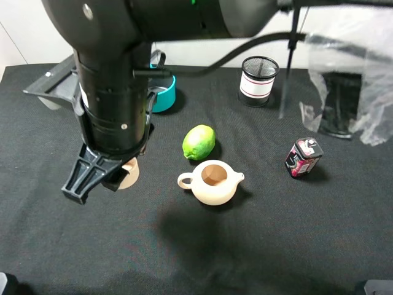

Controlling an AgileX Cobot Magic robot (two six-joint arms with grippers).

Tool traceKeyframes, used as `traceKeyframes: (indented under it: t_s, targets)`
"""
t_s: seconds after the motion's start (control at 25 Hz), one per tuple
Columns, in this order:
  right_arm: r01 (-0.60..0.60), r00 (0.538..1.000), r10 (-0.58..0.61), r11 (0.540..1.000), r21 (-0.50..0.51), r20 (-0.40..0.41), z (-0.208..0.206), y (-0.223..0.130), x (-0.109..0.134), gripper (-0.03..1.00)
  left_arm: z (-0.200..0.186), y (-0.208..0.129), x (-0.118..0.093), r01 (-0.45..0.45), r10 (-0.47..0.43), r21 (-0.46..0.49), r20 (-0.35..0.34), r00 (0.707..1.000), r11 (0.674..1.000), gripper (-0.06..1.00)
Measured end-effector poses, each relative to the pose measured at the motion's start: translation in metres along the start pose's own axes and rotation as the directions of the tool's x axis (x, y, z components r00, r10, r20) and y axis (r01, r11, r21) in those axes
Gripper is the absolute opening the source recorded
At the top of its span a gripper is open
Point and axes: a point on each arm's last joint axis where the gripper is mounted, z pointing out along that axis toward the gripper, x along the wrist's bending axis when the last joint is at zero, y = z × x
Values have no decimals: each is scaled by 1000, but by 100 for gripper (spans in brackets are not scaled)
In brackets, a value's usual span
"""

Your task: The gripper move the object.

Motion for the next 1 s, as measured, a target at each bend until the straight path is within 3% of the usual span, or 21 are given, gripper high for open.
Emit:
traceKeyframes:
  t_s: [0.44, 1.0]
  targets:
    - [-115, 993, 115, 992, 61, 7, -22, 0, -29, 37, 0, 0, 0, 0, 0, 0, 0, 1000, 1000, 96]
    - [-270, 962, 270, 963, -9, 33, -52, -11, -83, 37, 0, 0, 0, 0, 0, 0, 0, 1000, 1000, 96]
